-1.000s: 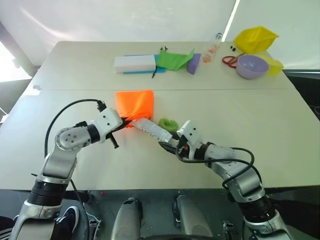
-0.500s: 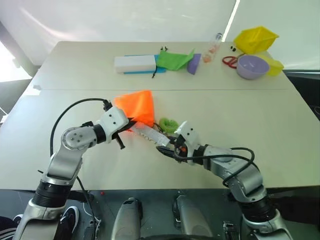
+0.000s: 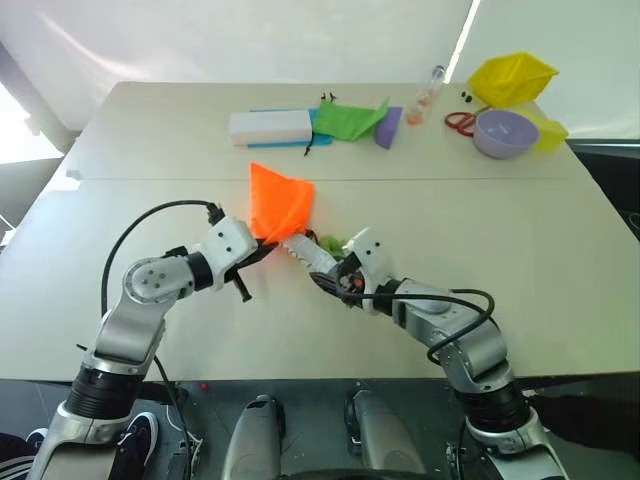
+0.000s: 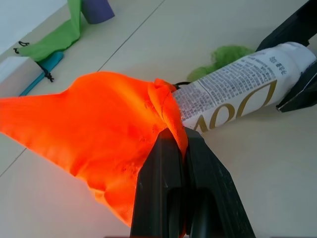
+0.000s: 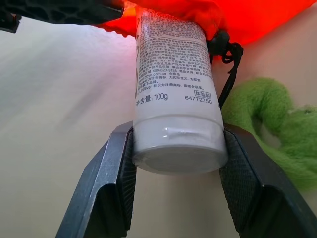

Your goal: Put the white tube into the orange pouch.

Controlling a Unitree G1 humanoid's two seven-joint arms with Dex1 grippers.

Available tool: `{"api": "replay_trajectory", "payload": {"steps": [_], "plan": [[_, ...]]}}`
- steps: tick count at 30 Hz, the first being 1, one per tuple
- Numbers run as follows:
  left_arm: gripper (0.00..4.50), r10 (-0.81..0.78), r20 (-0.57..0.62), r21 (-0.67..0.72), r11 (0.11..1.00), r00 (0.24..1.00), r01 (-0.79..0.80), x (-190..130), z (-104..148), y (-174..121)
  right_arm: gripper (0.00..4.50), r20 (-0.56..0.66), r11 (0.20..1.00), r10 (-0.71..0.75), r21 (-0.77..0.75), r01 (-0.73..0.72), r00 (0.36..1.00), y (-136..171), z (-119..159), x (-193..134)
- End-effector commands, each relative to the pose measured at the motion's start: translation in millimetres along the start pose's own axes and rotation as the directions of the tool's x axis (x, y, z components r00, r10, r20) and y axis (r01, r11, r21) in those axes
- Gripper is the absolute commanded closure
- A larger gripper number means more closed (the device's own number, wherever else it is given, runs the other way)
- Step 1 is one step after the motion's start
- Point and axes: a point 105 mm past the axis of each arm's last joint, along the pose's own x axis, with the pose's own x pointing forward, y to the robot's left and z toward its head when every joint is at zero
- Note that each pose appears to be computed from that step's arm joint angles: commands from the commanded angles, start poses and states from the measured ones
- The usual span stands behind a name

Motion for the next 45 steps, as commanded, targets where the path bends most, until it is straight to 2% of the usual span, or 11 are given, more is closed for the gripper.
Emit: {"api": "replay_trajectory", "payload": {"steps": [1,5,8,15,21,23,25,27,31,36,45], "plan": [[4.50,0.021,0.021,0.025,0.999,1.000,-0.022,-5,3,6,2.70,0.055,0.999,-0.032,-0.007,0.032,0.998,-7,15,-7],[4.50,0.022,0.030,0.018,1.000,0.999,-0.023,-4,2,5,2.70,0.081,0.998,-0.043,0.056,0.038,0.996,2,20,7],[4.50,0.020,0.036,0.012,1.000,0.999,-0.020,-3,2,3,2.70,0.079,0.997,-0.059,0.048,0.055,0.995,7,21,15],[4.50,0.022,0.025,0.002,1.000,0.999,-0.022,-5,-4,2,2.70,0.093,0.981,-0.186,0.079,0.179,0.978,-28,25,5],[4.50,0.023,0.040,-0.013,1.000,0.999,-0.023,-2,-3,0,2.70,0.137,0.974,-0.220,0.089,0.209,0.966,-33,37,9],[4.50,0.027,0.048,-0.021,0.999,0.998,-0.026,0,-2,-1,2.70,0.133,0.988,-0.155,0.050,0.149,0.979,-19,38,14],[4.50,0.029,0.054,-0.020,0.999,0.998,-0.028,1,-1,-1,2.70,0.047,0.999,-0.031,0.029,0.030,0.998,7,20,19],[4.50,0.039,0.064,-0.028,0.999,0.997,-0.037,3,1,0,2.70,0.033,0.999,0.039,0.030,-0.040,0.999,21,15,20],[4.50,0.030,0.072,-0.034,0.999,0.997,-0.028,5,3,-1,2.70,0.051,0.997,-0.050,0.057,0.047,0.997,6,21,32],[4.50,0.026,0.056,-0.052,0.998,0.998,-0.024,1,-3,-2,2.70,0.110,0.994,-0.077,0.088,0.067,0.991,5,39,45],[4.50,0.028,0.067,-0.065,0.998,0.997,-0.024,2,-2,-6,2.70,0.056,0.993,-0.085,0.091,0.080,0.995,8,32,62]]}}
